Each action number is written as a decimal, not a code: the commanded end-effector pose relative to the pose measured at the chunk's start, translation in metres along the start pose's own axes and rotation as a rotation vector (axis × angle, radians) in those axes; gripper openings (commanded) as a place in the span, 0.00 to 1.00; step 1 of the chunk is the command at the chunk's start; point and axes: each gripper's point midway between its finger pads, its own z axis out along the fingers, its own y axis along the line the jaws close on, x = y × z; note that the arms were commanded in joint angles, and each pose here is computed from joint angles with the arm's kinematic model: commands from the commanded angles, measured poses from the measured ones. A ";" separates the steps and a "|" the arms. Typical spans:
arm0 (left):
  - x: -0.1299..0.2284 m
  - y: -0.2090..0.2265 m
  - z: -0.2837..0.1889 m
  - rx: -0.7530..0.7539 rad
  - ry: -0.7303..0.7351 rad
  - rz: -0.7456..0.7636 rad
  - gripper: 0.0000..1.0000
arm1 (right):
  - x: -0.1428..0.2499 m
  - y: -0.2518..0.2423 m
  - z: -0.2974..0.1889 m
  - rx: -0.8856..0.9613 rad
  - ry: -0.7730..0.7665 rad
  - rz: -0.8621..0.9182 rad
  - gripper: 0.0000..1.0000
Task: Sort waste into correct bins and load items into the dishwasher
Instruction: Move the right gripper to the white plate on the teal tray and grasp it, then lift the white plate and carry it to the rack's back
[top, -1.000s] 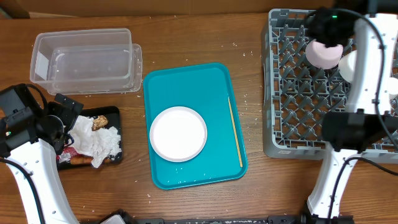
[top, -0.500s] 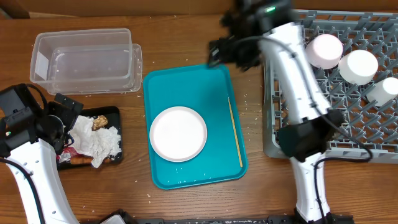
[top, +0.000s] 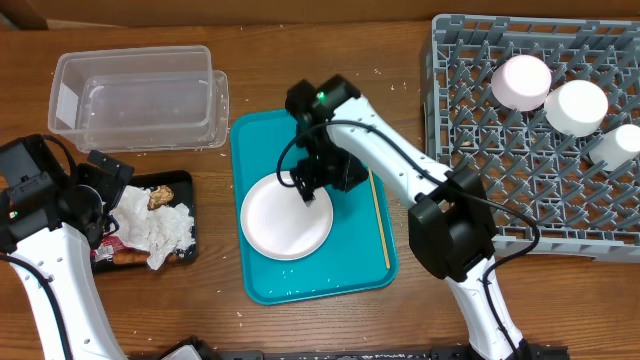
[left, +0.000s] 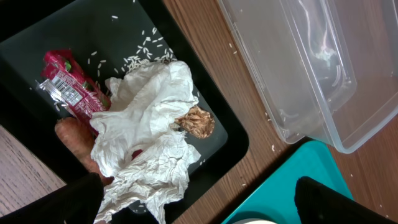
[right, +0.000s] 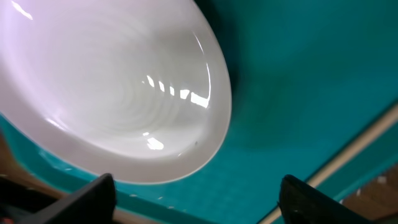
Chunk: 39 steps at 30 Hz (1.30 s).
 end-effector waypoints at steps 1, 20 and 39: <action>-0.004 -0.003 -0.004 0.010 -0.013 -0.009 1.00 | 0.007 -0.003 0.011 0.018 0.010 -0.012 0.79; -0.005 -0.004 -0.004 0.010 -0.013 -0.009 1.00 | -0.001 -0.003 0.054 -0.030 -0.013 0.066 0.31; -0.005 -0.004 -0.004 0.010 -0.013 -0.009 1.00 | -0.024 -0.072 -0.104 0.209 -0.305 0.212 0.04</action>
